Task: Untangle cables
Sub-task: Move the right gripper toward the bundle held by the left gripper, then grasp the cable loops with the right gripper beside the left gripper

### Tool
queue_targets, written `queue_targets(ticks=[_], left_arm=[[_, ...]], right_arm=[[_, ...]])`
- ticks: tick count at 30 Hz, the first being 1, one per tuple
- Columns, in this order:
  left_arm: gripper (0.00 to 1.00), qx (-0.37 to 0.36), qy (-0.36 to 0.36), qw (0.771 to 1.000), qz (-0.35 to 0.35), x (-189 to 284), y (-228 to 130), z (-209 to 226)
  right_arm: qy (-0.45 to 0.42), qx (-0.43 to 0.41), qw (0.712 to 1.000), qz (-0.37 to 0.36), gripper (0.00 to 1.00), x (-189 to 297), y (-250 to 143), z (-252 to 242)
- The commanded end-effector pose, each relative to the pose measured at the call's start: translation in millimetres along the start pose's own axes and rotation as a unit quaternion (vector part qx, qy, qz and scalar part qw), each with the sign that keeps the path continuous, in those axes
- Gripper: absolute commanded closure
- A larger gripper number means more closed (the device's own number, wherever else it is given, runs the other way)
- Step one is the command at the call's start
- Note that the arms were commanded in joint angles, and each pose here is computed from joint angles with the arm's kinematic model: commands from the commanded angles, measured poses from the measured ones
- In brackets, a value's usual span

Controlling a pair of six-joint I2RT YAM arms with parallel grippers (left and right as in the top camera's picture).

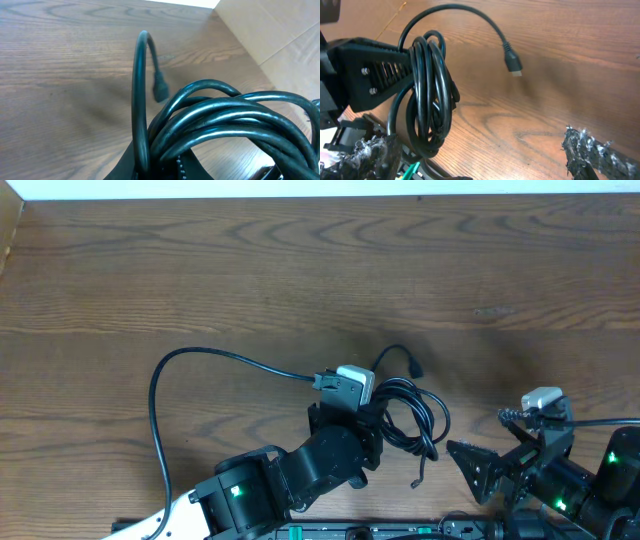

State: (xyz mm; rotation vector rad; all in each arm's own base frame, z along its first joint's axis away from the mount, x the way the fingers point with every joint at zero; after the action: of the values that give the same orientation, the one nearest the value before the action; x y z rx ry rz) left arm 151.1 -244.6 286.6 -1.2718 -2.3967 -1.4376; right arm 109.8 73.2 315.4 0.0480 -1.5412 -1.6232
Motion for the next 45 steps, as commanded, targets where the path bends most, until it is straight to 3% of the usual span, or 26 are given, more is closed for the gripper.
queue_targets(ticks=[1,6,16,27,32,37,45], left_arm=[[0.93,0.019,-0.021,0.999,-0.016,5.7,9.8,-9.0],[0.93,0.010,-0.054,0.998,0.004,6.4,6.4,-18.6],[0.93,0.019,-0.071,0.997,0.026,7.6,-0.1,-23.4],[0.93,-0.086,-0.129,0.986,0.060,14.1,-15.8,-40.8],[0.93,-0.175,-0.117,0.976,0.061,13.2,-20.0,-34.3],[0.93,-0.213,-0.037,0.976,0.021,9.3,-9.7,-14.0],[0.93,-0.268,-0.055,0.962,0.000,9.7,-4.0,-22.2]], right_arm=[[0.004,0.030,1.000,-0.004,0.01,2.8,3.4,2.6],[-0.031,0.030,0.999,0.001,0.01,3.0,2.7,-6.0],[0.010,0.028,1.000,0.004,0.01,2.8,-0.4,4.2],[-0.035,0.030,0.999,0.011,0.01,3.1,-1.4,-6.7],[-0.004,0.029,1.000,0.007,0.01,2.8,-0.8,1.0],[0.023,0.030,0.999,-0.001,0.01,2.9,1.0,7.4],[0.039,-0.036,0.999,-0.006,0.01,3.2,3.7,11.2]])
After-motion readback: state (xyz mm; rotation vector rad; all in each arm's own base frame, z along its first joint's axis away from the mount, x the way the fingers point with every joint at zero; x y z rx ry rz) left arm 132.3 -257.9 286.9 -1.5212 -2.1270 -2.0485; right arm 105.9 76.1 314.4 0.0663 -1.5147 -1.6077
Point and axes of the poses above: each gripper's point midway between its finger pads, its own x axis back along the fingers, its own z axis along the line the jaws close on, y = z × x, the point moved 5 cm from there along x, back along the fingers, and after that the axes turned 10 degrees about x, right-handed, at the moved point
